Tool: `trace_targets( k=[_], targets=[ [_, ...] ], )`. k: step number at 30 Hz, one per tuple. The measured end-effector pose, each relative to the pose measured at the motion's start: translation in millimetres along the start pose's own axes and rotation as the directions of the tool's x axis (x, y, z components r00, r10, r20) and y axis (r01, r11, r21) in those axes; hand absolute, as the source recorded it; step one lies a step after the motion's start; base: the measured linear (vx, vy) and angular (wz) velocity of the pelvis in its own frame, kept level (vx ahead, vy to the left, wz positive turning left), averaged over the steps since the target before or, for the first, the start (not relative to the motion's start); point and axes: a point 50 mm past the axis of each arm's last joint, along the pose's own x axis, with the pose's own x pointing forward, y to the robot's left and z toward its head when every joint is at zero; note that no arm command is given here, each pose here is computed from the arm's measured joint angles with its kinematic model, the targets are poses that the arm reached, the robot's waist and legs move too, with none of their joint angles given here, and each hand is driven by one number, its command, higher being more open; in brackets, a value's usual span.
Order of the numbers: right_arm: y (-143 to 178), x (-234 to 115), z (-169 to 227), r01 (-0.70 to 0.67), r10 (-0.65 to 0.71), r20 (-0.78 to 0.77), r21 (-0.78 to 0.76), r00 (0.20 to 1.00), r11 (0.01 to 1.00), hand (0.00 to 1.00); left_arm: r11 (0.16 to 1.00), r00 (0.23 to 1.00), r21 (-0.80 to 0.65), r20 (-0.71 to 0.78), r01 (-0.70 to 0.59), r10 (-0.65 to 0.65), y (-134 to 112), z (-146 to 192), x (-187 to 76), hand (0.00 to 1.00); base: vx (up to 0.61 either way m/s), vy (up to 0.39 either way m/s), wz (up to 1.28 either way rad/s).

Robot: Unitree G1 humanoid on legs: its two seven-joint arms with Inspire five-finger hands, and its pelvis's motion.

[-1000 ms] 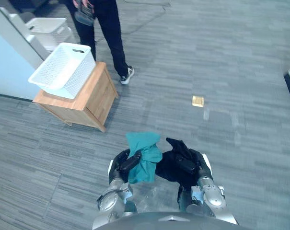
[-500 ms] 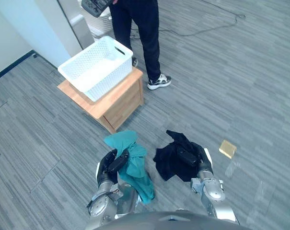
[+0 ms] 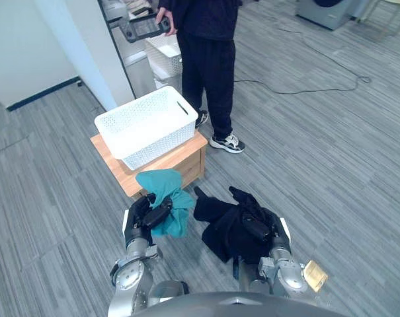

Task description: Tidy up the quilt and then pick up the clothes from the bed and put them into the laundry hamper

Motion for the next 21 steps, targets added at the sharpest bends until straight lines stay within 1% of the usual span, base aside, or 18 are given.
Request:
trace_targets(
  k=[2, 3, 5, 7, 11, 14, 16, 18, 21],
  targets=[
    [11.6, -2.1, 5.2, -0.048, 0.048, 0.022, 0.017, 0.999, 0.999, 0.0, 1.0, 1.0, 0.004, -0.011, -0.005, 0.005, 1.6, -2.2, -1.2, 0.0, 0.23, -0.477, 0.44],
    [12.2, -2.0, 7.5, -0.052, 0.051, 0.031, 0.017, 0.998, 0.999, 0.0, 1.0, 1.0, -0.004, -0.014, -0.002, 0.002, -0.7, -3.2, -1.5, 0.0, 0.21, -0.429, 0.28],
    [13.7, 0.1, 21.0, -0.065, 0.064, 0.086, 0.003, 0.994, 0.998, 0.0, 0.998, 0.999, -0.048, -0.034, 0.027, -0.028, -13.2, -9.4, -5.8, 0.0, 0.31, -0.613, 0.28],
    [19.5, 0.6, 30.8, -0.086, 0.085, 0.127, 0.002, 0.988, 0.996, 0.0, 0.997, 0.997, -0.054, -0.038, 0.057, -0.059, -17.4, -10.8, -6.9, 0.0, 0.25, -0.483, 0.62],
    [20.7, -1.9, 40.6, -0.094, 0.095, 0.179, -0.01, 0.979, 0.995, 0.0, 0.997, 0.996, -0.054, -0.067, 0.061, -0.065, -14.1, -17.7, -14.0, 0.0, 0.22, -0.335, 0.76],
    [12.5, 3.9, 46.0, -0.098, 0.106, 0.201, -0.054, 0.974, 0.994, 0.0, 0.997, 0.996, -0.054, -0.07, 0.056, -0.06, -12.5, -18.4, -15.1, 0.0, 0.22, -0.116, 0.37],
    [10.1, 6.2, 37.4, -0.089, 0.096, 0.16, -0.055, 0.982, 0.995, 0.0, 0.997, 0.996, -0.054, -0.071, 0.055, -0.058, -12.1, -18.6, -15.7, 0.0, 0.29, -0.048, 0.47],
    [8.9, 2.1, 25.3, -0.074, 0.077, 0.111, -0.032, 0.991, 0.997, 0.0, 0.997, 0.995, -0.051, -0.076, 0.056, -0.06, -11.2, -19.8, -17.0, 0.0, 0.29, 0.014, 0.57],
    [10.7, -0.8, 18.9, -0.057, 0.056, 0.088, 0.009, 0.995, 0.998, 0.0, 0.997, 0.994, -0.048, -0.091, 0.058, -0.062, -8.7, -23.2, -20.7, 0.0, 0.17, 0.013, 0.47]
  ],
)
